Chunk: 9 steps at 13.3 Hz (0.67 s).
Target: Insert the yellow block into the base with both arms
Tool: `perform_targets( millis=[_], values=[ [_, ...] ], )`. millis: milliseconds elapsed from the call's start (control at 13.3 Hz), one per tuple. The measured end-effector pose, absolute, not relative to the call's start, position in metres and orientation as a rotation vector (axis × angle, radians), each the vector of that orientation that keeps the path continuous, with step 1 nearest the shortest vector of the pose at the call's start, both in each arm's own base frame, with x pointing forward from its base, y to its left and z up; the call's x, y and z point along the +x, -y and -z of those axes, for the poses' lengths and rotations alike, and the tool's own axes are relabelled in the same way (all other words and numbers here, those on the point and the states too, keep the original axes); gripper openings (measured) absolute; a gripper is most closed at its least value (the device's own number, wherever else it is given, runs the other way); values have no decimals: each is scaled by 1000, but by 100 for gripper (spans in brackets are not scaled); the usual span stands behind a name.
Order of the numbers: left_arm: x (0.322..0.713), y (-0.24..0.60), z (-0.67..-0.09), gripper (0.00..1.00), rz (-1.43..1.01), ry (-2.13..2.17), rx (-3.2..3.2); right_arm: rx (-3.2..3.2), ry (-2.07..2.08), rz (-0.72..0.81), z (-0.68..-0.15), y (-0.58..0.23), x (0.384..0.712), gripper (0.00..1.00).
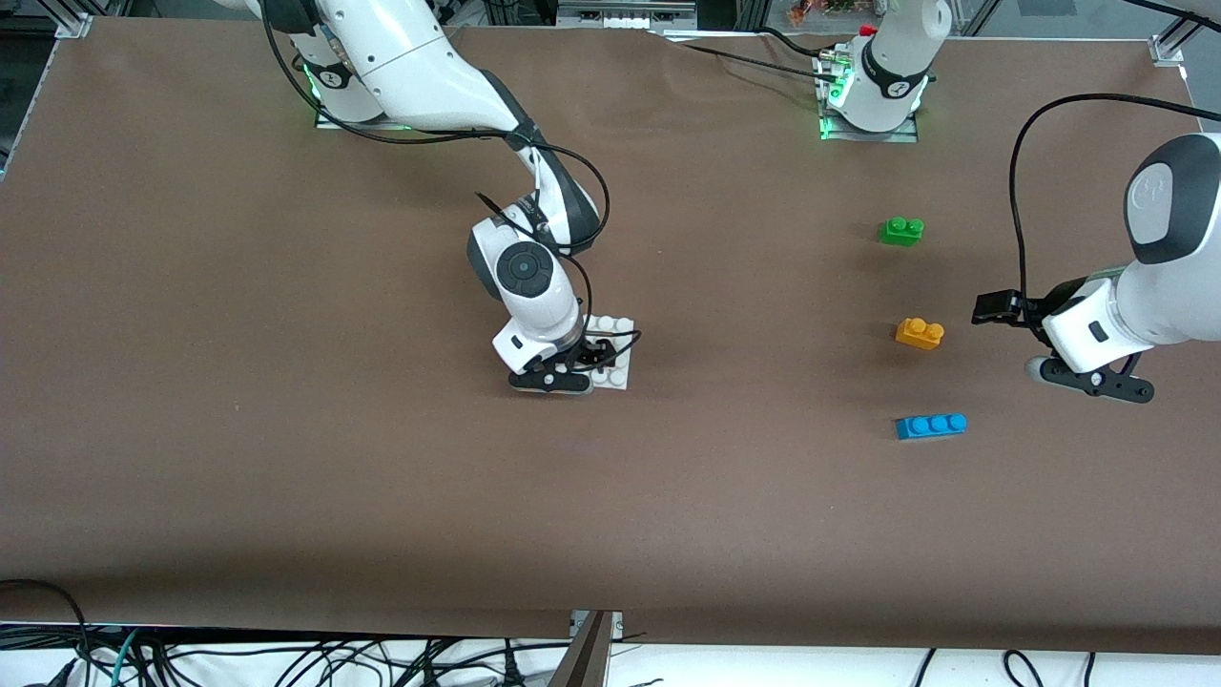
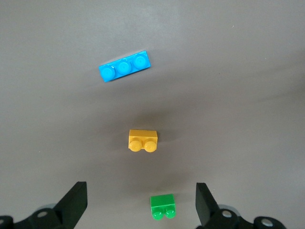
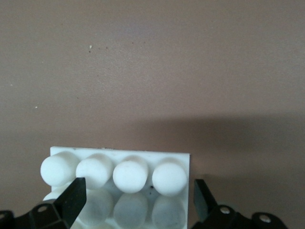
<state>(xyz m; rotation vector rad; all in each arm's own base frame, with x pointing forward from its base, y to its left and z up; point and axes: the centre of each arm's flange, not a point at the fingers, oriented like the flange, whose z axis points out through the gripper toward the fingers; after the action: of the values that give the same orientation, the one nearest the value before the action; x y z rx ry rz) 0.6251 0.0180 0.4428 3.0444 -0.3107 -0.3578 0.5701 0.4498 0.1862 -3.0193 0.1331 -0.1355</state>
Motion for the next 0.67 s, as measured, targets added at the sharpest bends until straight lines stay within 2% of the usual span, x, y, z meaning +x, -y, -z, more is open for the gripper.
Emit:
perform_targets(
  millis=[674],
  values=[
    [605, -20, -509, 100, 237, 313, 3076, -2968, -191, 165, -188, -459, 568, 100]
  ],
)
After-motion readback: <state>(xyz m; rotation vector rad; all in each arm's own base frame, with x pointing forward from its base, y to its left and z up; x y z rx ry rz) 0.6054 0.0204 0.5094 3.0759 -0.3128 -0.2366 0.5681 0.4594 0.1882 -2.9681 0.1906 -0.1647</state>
